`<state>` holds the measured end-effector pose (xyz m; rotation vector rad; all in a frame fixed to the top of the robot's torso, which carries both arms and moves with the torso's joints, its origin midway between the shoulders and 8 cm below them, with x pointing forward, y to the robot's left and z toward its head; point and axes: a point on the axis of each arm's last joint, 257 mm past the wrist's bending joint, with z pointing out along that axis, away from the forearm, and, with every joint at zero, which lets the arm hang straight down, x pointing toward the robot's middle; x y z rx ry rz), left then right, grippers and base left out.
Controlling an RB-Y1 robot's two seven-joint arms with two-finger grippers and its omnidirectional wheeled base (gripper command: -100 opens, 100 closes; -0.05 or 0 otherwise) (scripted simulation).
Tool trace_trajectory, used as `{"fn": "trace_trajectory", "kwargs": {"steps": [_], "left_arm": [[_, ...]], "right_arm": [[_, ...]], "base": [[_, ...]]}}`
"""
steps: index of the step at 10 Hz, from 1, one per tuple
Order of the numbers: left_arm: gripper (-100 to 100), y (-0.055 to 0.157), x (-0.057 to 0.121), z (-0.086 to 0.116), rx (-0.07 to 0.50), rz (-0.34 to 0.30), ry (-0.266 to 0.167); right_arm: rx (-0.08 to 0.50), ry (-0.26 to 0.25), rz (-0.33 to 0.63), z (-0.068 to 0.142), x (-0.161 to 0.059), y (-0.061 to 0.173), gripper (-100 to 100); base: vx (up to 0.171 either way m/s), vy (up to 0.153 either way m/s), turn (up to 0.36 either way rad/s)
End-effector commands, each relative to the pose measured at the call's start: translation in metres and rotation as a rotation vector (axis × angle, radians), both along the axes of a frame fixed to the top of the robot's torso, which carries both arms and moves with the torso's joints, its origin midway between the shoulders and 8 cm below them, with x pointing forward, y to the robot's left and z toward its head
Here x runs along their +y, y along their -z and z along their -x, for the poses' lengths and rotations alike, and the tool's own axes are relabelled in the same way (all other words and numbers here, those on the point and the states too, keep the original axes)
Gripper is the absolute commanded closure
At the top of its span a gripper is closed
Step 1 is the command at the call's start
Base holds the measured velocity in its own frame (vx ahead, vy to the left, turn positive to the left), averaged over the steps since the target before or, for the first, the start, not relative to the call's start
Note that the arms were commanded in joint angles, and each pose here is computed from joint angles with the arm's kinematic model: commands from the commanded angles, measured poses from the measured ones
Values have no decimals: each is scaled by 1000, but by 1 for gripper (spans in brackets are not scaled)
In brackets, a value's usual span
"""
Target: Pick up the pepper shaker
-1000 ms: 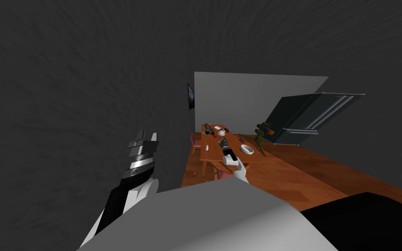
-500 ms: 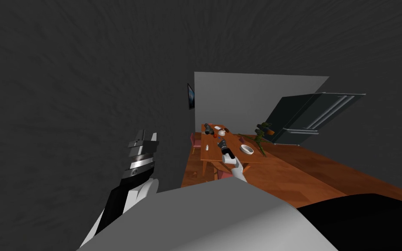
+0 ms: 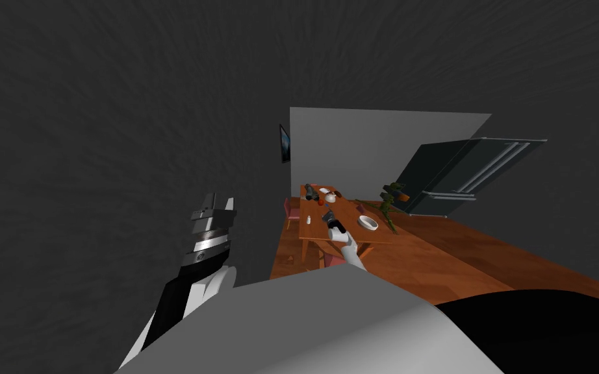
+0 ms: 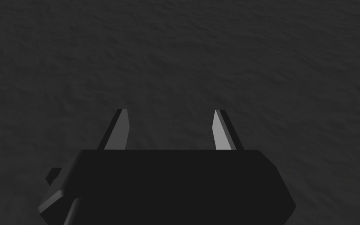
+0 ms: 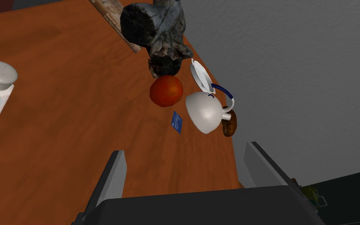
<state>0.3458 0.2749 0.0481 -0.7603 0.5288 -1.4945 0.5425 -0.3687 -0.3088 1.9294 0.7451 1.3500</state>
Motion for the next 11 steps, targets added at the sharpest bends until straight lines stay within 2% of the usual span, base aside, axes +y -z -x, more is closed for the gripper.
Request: {"fn": "trace_trajectory", "kwargs": {"steps": [1,2,3,4,5,6,7,10,11], "left_arm": [[0,0,0,0,0,0,0],[0,0,0,0,0,0,0],[0,0,0,0,0,0,0],[0,0,0,0,0,0,0],[0,0,0,0,0,0,0],[0,0,0,0,0,0,0],[0,0,0,0,0,0,0],[0,0,0,0,0,0,0],[0,0,0,0,0,0,0]], "right_arm": [[42,3,-74,-10,9,13,-100],[79,8,-81,-4,8,31,-100],[105,11,-142,-13,16,38,-100],[132,13,-147,-8,16,49,-100],[155,13,-207,-18,27,52,-100],[189,19,-213,-11,26,69,-100],[221,21,-272,-18,38,74,-100],[296,31,-336,-15,51,99,-100],[326,32,-389,-21,63,102,-100]], "base": [[-3,-1,10],[0,0,0],[0,0,0],[0,0,0],[10,4,-31],[4,2,-14],[0,0,0],[6,3,-21],[7,3,-24]]}}
